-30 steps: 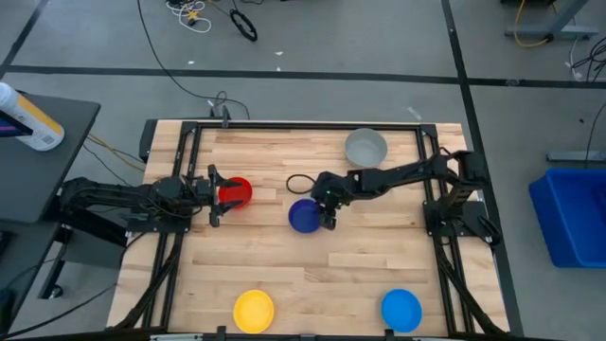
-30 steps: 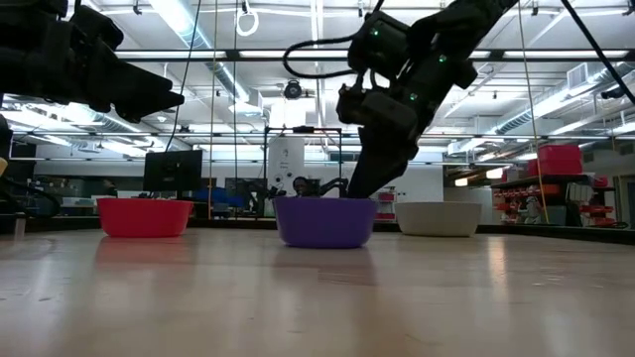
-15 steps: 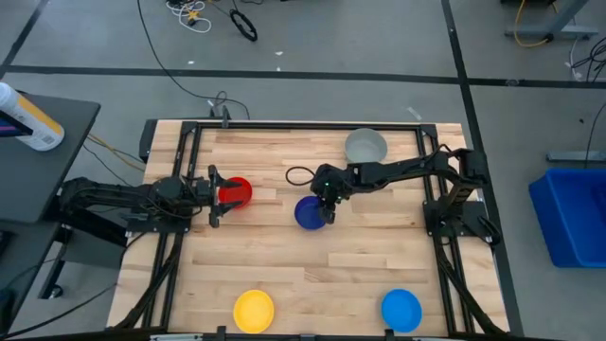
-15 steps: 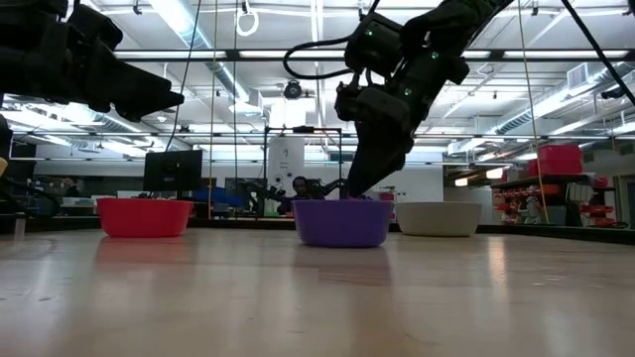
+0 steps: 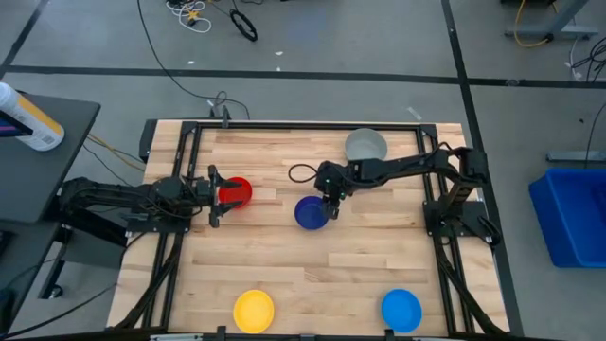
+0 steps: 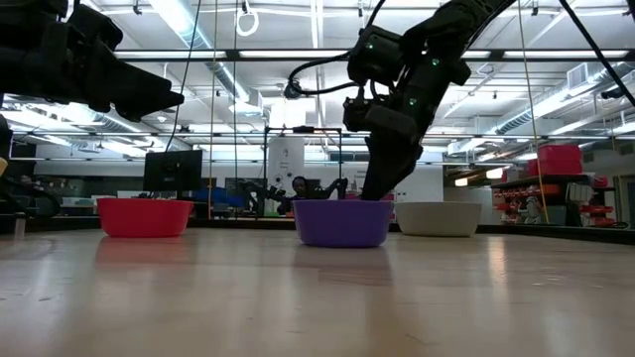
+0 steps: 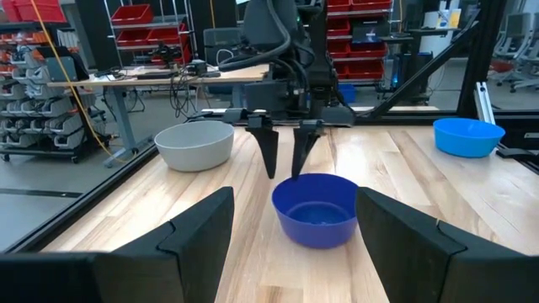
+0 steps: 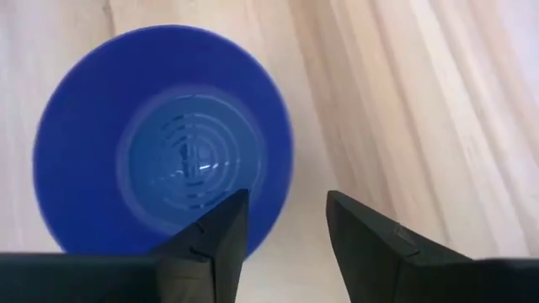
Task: Nest bowls inside each other
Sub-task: Stack the dark blue bowl on the gray bowl
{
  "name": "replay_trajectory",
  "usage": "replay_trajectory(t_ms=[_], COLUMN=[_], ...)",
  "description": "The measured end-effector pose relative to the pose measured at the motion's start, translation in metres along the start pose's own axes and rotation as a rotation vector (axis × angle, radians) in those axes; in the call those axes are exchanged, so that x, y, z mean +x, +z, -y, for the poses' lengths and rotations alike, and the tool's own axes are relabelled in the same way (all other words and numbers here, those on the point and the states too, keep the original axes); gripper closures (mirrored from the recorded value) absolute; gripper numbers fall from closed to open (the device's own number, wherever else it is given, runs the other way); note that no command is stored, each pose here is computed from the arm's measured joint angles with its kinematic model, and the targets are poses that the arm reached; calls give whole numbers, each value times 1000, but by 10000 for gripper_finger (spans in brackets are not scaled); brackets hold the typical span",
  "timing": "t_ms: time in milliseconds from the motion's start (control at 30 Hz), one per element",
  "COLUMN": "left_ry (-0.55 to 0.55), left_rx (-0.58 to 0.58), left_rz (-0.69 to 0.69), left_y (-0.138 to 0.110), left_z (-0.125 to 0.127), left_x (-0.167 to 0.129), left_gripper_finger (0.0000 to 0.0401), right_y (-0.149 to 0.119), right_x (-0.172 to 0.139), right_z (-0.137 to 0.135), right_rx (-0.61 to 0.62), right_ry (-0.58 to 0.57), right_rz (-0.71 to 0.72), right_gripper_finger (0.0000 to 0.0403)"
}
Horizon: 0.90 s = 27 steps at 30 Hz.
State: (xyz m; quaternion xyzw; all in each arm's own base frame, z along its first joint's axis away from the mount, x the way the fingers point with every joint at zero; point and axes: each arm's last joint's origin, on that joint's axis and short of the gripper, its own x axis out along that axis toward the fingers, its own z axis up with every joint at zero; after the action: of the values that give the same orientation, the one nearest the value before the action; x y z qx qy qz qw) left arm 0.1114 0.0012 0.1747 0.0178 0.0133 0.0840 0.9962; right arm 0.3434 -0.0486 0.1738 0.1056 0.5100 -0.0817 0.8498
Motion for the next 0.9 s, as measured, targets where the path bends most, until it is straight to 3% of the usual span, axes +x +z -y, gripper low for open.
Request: replay_trajectory(t_ms=[400, 633, 900], left_ry=[2, 3, 3], left_rx=[-2, -2, -3], left_rz=[-22, -22, -22], left_y=[-2, -2, -2], left_z=[0, 0, 0], left_x=[0, 0, 0], left_gripper_finger=[145, 145, 145], right_y=[-16, -19, -15], right_x=[13, 14, 10], right_z=[-6, -22, -30], right_rx=[15, -46, -42], right_ry=[30, 87, -1], right_rz=[18, 28, 78], right_gripper_finger=[268, 390, 398])
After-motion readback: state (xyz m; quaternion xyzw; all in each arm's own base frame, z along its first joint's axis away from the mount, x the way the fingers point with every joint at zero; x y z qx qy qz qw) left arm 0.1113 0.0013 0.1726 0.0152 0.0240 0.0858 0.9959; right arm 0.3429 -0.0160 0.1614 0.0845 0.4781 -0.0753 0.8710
